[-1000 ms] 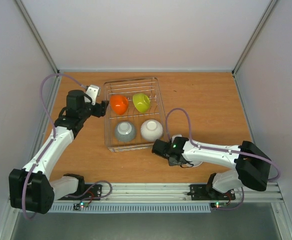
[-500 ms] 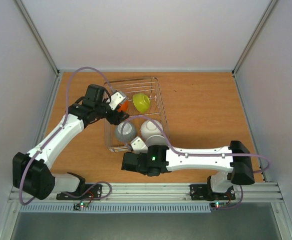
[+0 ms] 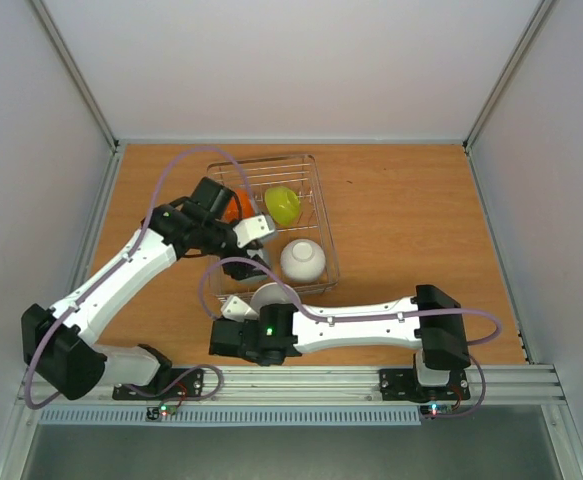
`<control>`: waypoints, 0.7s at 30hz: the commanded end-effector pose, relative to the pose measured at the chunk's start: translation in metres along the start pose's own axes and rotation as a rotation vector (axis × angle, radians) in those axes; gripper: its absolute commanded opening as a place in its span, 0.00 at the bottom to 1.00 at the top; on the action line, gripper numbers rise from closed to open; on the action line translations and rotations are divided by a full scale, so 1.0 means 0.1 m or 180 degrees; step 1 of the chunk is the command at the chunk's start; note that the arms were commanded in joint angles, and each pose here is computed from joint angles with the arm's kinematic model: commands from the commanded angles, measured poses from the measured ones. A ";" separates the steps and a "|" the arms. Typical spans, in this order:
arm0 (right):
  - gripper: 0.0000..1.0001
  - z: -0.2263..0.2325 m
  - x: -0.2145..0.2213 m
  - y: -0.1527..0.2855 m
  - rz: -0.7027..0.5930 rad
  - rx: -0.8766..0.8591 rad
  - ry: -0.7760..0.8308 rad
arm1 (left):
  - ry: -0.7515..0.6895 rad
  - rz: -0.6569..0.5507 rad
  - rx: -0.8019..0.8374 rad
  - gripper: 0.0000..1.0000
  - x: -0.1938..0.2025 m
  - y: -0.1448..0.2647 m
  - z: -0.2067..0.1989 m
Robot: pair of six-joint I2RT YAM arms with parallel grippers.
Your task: Load the bowls into the dish rack
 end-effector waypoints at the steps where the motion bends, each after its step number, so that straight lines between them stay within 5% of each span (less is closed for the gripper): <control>1: 0.01 0.04 -0.21 0.09 -0.0198 -0.0022 0.0126 | -0.0329 0.0281 0.0175 0.68 0.16 0.00 -0.26; 21: 0.01 0.00 -0.34 0.15 -0.0294 0.0084 0.0146 | -0.0660 0.0660 0.0183 0.63 0.57 -0.09 -0.46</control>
Point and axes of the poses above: each gripper's point midway between its finger pads, its own y axis back along the fingers, its own z axis along the line the jaws close on, x = y × z, the point moved 2 cm from there along y, back along the fingers, and after that the axes turned 7 degrees about y, right-handed, at the moved point
